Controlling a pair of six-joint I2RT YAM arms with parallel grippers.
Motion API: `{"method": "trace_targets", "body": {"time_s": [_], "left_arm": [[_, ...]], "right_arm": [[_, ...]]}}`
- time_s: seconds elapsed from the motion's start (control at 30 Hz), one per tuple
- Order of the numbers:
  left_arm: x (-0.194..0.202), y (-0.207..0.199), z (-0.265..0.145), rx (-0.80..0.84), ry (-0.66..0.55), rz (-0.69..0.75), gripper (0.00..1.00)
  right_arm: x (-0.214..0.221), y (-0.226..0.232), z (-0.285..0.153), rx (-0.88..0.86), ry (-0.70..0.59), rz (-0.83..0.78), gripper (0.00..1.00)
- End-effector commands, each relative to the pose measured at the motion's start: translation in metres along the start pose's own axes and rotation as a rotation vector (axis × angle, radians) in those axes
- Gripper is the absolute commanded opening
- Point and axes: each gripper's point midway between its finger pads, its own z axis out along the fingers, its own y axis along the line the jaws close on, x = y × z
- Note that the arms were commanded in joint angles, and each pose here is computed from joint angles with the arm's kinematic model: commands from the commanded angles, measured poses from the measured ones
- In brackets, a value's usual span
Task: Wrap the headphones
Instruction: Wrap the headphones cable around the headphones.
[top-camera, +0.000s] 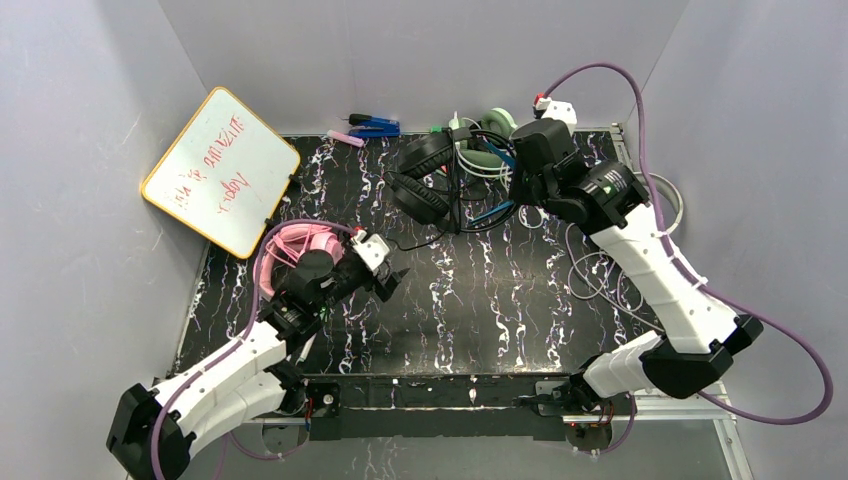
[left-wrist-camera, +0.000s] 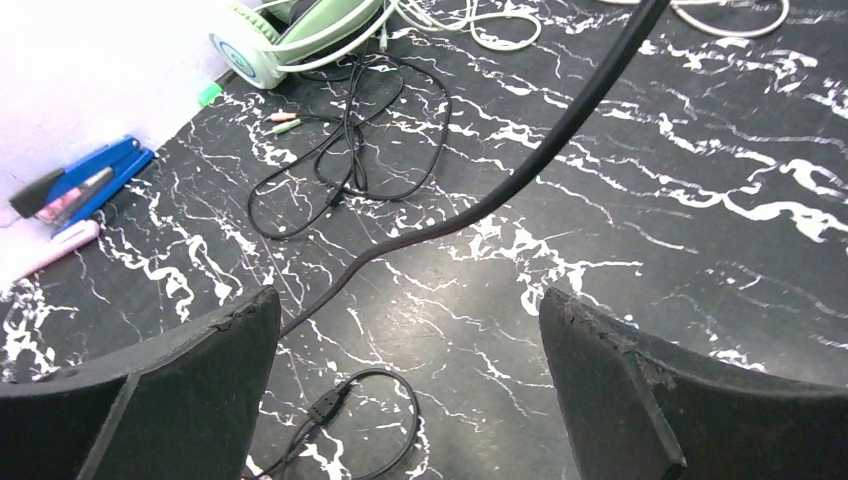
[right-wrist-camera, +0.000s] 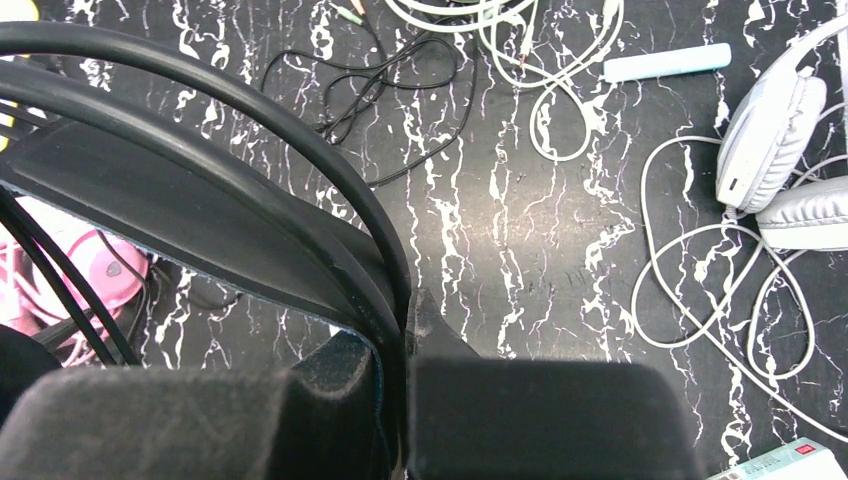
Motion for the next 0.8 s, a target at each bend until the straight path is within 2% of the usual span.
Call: {"method": "trace_targets", "body": {"time_s": [0.0,0.13,0.27,0.37,0.57,0.67,0.77], "left_arm": [[-0.006,0.016,-0.001,-0.060,-0.035,0.150,0.98],[0.018,0.028,0.004,-0.082,0.020,0.180,0.98],[0.027,0.052,0.008,-0.124,0.016,0.100,0.98],[0.033,0.059,0.015,-0.080,0.015,0.051,0.95],[0.039,0.051,0.025,0.011,0.017,0.018,0.62],[0.042,0.051,0.026,0.017,0.023,0.007,0.54],[0.044,0.049,0.028,0.031,0.030,-0.010,0.32]], "right_arm": [[-0.039,0.012,-0.039,-0.139,-0.118,0.128,0.01],[-0.039,0.016,-0.045,-0.170,-0.107,0.130,0.01],[-0.034,0.014,-0.049,-0.184,-0.095,0.131,0.01],[-0.032,0.014,-0.053,-0.203,-0.094,0.139,0.01],[-0.036,0.017,-0.065,-0.245,-0.103,0.162,0.01],[-0.035,0.020,-0.068,-0.267,-0.093,0.163,0.01],[-0.033,0.020,-0.070,-0.275,-0.080,0.159,0.01]]}}
